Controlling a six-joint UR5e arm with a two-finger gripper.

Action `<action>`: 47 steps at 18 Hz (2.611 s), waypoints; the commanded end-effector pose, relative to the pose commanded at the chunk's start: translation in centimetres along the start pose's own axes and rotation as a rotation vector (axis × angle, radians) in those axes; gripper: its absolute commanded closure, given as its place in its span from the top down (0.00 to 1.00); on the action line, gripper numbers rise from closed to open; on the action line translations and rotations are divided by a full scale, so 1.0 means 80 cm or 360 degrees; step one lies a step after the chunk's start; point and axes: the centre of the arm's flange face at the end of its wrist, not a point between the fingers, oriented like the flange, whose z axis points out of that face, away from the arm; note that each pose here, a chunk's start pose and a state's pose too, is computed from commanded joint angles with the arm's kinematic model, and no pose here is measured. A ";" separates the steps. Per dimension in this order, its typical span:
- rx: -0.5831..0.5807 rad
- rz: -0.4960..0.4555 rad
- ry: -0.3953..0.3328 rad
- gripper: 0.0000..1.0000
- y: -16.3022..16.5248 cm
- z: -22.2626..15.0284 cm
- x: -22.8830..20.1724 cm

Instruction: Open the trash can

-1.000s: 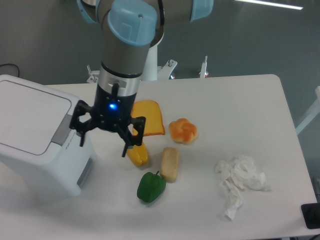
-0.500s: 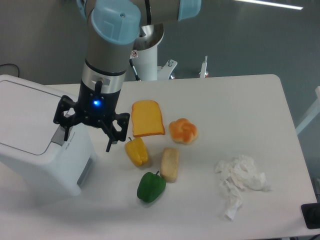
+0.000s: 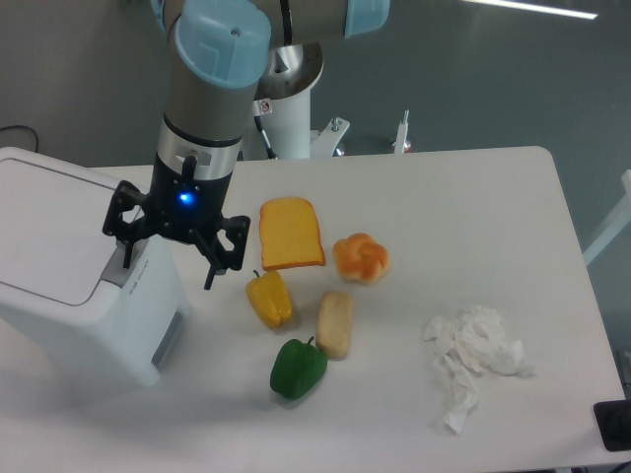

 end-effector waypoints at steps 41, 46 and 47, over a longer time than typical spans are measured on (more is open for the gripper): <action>0.0071 -0.0039 -0.0049 1.00 -0.010 -0.034 -0.034; 0.0111 -0.0038 -0.0135 1.00 0.002 -0.060 -0.125; 0.0108 0.0004 -0.0154 1.00 0.009 -0.064 -0.153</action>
